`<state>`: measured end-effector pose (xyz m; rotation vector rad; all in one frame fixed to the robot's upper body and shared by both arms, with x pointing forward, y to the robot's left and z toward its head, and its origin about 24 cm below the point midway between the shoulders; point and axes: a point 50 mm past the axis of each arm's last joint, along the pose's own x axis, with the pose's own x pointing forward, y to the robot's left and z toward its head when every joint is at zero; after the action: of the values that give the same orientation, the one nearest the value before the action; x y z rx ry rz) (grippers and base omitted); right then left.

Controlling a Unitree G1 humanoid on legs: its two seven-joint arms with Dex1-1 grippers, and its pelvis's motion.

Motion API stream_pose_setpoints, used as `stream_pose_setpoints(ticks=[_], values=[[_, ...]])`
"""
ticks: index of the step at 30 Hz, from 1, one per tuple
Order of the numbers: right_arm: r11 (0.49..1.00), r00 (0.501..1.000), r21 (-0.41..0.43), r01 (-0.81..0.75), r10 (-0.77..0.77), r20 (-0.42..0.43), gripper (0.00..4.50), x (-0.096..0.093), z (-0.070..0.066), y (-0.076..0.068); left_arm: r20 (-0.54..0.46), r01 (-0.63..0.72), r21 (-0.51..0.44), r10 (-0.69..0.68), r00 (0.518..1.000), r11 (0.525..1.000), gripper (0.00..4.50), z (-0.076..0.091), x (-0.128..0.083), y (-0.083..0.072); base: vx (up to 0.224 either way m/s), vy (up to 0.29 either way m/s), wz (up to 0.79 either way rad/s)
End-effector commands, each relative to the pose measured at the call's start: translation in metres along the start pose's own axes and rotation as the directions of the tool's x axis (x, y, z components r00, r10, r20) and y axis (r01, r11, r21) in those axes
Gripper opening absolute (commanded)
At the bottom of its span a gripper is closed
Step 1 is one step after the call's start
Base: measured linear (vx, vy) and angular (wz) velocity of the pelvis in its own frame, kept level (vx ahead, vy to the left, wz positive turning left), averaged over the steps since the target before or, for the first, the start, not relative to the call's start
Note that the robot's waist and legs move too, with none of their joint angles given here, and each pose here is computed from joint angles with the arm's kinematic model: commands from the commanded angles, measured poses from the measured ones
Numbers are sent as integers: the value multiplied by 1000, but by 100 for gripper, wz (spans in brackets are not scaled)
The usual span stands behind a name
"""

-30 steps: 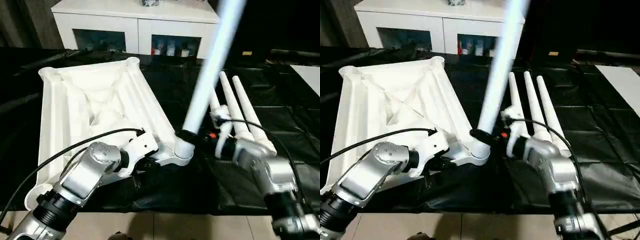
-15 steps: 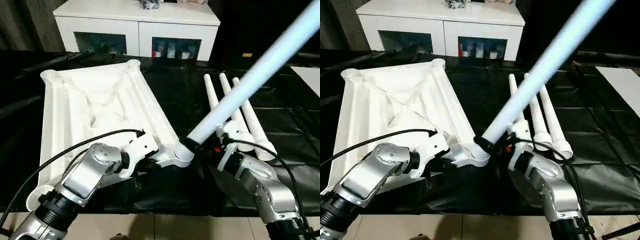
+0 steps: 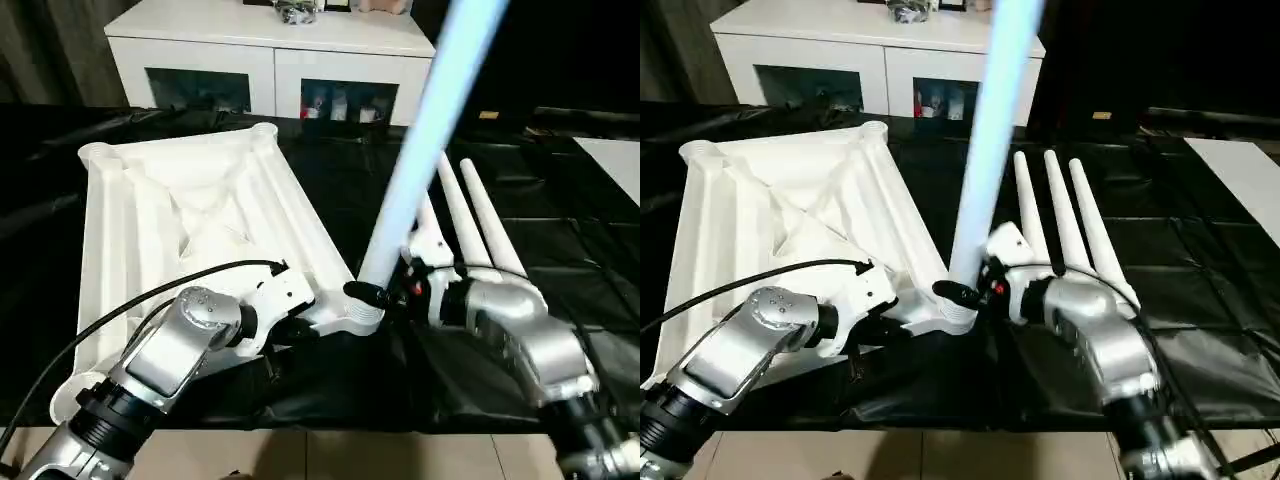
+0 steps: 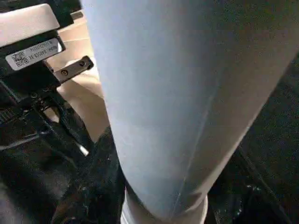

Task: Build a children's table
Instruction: Insert table leg to table base, then rotate leg to tighten

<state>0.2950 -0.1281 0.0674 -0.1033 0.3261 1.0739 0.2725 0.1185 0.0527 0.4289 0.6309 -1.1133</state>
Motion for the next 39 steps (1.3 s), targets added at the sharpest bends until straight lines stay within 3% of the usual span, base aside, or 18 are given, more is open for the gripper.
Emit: stream_pose_setpoints(ticks=[1,6,7,13,17,28,39], values=[[982,989,187,-2,30,-145,186,0,-39,-1,38,-84,45,82,996,995,0,13,-11,13,0,0,0],[974,984,225,-29,68,-165,186,0,-42,-3,38,-86,44,84,996,995,0,12,-11,13,0,0,0],[974,972,225,-41,91,-218,186,-2,-51,0,37,-90,42,89,995,995,0,11,-12,13,0,0,0],[973,946,229,-33,104,-306,186,-5,-74,7,30,-99,38,97,995,994,0,8,-14,13,0,0,0],[980,934,197,-15,84,-347,186,-3,-81,7,29,-99,42,98,995,994,0,8,-14,13,0,0,0],[986,935,168,-11,70,-347,186,-9,-88,10,49,-118,41,116,992,992,0,12,-15,15,0,0,0],[976,938,216,-7,82,-338,186,-14,-99,15,58,-110,46,107,993,993,0,14,-12,14,0,0,0]])
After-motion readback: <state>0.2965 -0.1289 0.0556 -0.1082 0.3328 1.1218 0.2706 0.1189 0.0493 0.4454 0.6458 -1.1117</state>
